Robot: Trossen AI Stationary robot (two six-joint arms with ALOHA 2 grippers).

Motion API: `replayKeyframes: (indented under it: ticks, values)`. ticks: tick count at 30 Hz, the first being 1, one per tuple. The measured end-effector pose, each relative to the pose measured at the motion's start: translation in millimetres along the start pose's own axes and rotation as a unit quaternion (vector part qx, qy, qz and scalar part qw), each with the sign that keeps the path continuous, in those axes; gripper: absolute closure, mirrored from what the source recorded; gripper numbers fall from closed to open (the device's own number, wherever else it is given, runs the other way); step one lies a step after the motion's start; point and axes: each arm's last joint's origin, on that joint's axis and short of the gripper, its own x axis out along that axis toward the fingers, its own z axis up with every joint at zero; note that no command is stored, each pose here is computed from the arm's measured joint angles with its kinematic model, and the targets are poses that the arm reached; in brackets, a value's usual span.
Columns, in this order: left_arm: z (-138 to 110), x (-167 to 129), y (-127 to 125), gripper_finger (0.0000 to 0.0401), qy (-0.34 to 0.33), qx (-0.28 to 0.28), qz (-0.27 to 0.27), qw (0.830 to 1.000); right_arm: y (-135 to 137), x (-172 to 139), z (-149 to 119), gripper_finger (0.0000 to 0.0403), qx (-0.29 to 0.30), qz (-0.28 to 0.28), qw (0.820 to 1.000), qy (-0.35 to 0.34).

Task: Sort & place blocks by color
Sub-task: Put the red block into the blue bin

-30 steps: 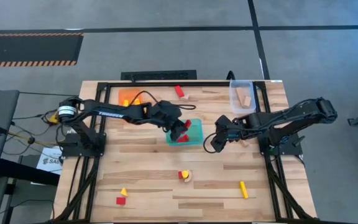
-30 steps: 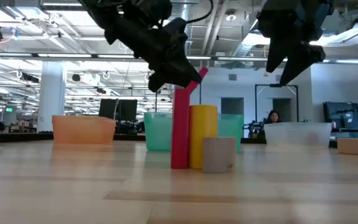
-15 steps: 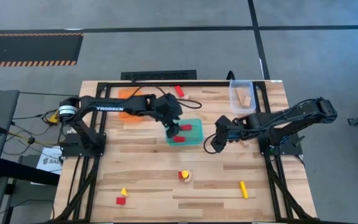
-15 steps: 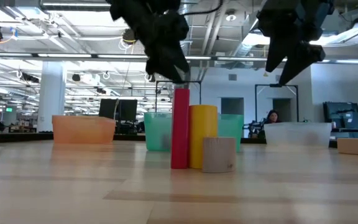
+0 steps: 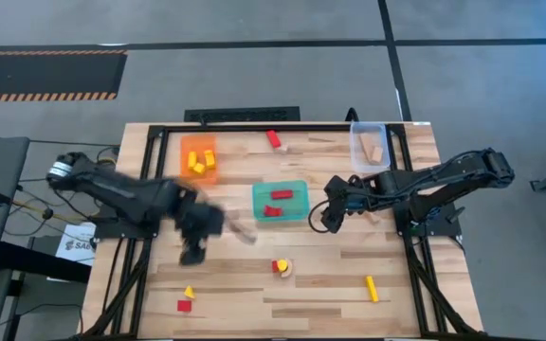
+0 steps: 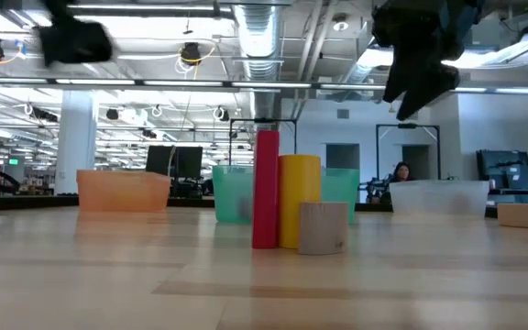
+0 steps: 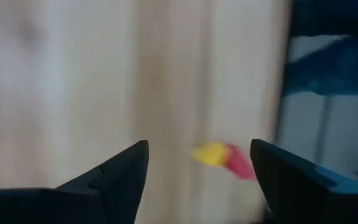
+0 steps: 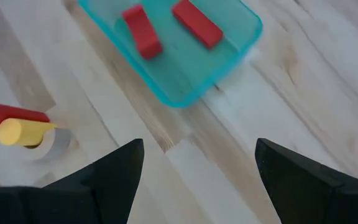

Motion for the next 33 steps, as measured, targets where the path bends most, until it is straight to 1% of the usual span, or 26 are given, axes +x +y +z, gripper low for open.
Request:
replayKeyframes:
  ticks: [3, 5, 7, 9, 10, 12, 15, 16, 17, 19, 21, 24, 25, 28, 30, 32, 33]
  values:
    - [-18.8, 20.9, -28.3, 0.0138, 0.001, -0.045, -0.032, 0.998, 1.1, 0.5, 4.4, 0.0074, -0.029, 0.012, 0.999, -0.015]
    - [-29.9, 32.9, -43.0, 0.0141, 0.004, -0.104, -0.023, 0.994, 1.6, 0.7, 7.2, 0.0074, -0.035, 0.018, 0.999, -0.025]
    - [-39.0, 43.2, -53.2, 0.0143, 0.001, -0.178, -0.002, 0.984, 2.0, 0.9, 10.1, 0.0074, -0.034, 0.025, 0.998, -0.036]
    - [-47.3, 54.1, -56.5, 0.0145, 0.004, -0.268, 0.023, 0.963, 3.4, 0.7, 11.8, 0.0074, -0.029, 0.032, 0.998, -0.044]
    - [-50.2, 58.8, -56.8, 0.0146, 0.009, -0.315, 0.032, 0.949, 4.3, 0.5, 12.1, 0.0074, -0.023, 0.036, 0.998, -0.046]
    - [-53.9, 67.1, -56.8, 0.0148, 0.025, -0.388, 0.045, 0.92, 6.2, -0.1, 10.8, 0.0074, -0.004, 0.04, 0.998, -0.045]
    - [-56.4, 76.4, -58.2, 0.0152, 0.047, -0.464, 0.057, 0.883, 10.2, -1.4, 7.7, 0.0074, 0.032, 0.049, 0.997, -0.042]
    - [-56.3, 79.3, -59.2, 0.0154, 0.047, -0.48, 0.06, 0.874, 11.6, -1.7, 6.8, 0.0074, 0.043, 0.052, 0.997, -0.041]
    - [-55.8, 82.2, -60.5, 0.0156, 0.04, -0.489, 0.06, 0.869, 13.5, -1.5, 6.0, 0.0074, 0.055, 0.056, 0.996, -0.041]
    - [-53.9, 87.8, -62.7, 0.0159, 0.013, -0.489, 0.061, 0.87, 17.0, -1.7, 4.6, 0.0074, 0.07, 0.063, 0.995, -0.042]
    - [-54.3, 94.8, -62.0, 0.0162, -0.011, -0.484, 0.084, 0.871, 20.7, -2.0, 4.0, 0.0074, 0.078, 0.073, 0.993, -0.046]
    - [-53.7, 105.8, -59.5, 0.0167, -0.047, -0.456, 0.12, 0.881, 27.5, -1.1, 1.2, 0.0074, 0.083, 0.087, 0.992, -0.046]
    - [-52.4, 109.1, -58.3, 0.0168, -0.065, -0.442, 0.131, 0.885, 31.4, -2.8, 0.3, 0.0074, 0.08, 0.103, 0.99, -0.048]
    - [-46.8, 114.7, -54.2, 0.017, -0.12, -0.375, 0.163, 0.905, 53.5, -8.1, -1.4, 0.0074, 0.045, 0.174, 0.98, -0.081]
    - [-40.3, 116.0, -50.4, 0.017, -0.147, -0.317, 0.181, 0.919, 69.6, -14.2, -6.3, 0.0074, -0.006, 0.219, 0.969, -0.11]
    - [-33.8, 114.4, -45.6, 0.017, -0.152, -0.244, 0.199, 0.937, 88.3, -17.5, -8.2, 0.0074, -0.053, 0.262, 0.952, -0.152]
    - [-29.8, 113.7, -43.9, 0.017, -0.148, -0.209, 0.2, 0.946, 94.5, -15.5, -11.9, 0.0074, -0.085, 0.267, 0.946, -0.16]
